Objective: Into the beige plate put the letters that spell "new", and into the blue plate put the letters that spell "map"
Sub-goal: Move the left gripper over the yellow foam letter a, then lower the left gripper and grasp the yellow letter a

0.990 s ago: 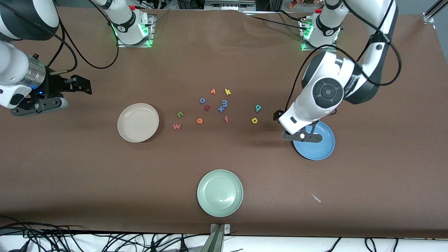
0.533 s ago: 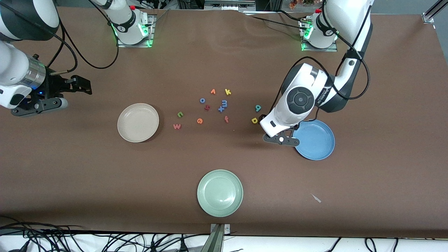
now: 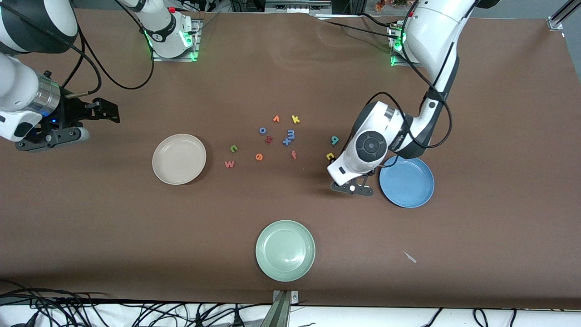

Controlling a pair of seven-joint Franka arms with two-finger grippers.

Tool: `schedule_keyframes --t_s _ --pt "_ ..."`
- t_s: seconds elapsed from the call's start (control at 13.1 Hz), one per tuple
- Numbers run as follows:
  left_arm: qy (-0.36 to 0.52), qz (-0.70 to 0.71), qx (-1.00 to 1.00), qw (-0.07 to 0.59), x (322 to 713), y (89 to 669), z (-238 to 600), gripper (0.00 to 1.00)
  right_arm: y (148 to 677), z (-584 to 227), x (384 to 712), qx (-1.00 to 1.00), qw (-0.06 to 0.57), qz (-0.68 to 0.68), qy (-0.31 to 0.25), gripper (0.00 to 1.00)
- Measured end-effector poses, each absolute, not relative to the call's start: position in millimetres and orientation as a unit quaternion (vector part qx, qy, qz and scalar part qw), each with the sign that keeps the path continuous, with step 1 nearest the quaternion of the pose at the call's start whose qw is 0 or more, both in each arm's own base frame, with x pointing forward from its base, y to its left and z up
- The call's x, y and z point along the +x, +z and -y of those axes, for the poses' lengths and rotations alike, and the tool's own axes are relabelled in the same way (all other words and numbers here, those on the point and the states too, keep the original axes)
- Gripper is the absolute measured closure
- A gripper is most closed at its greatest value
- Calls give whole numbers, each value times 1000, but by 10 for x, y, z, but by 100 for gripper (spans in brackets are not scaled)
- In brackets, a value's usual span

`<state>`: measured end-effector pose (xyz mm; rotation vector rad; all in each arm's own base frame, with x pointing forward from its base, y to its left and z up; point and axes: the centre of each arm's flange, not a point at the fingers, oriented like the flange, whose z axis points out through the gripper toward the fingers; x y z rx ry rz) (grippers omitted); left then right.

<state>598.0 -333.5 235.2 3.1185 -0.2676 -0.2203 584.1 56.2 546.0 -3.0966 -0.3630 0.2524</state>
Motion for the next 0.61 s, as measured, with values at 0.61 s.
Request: schedule_keyframes --t_s 0.61 --pt "-79 106 991 -10 5319 1944 3877 20 5455 -568 5843 -990 7 117 81 0"
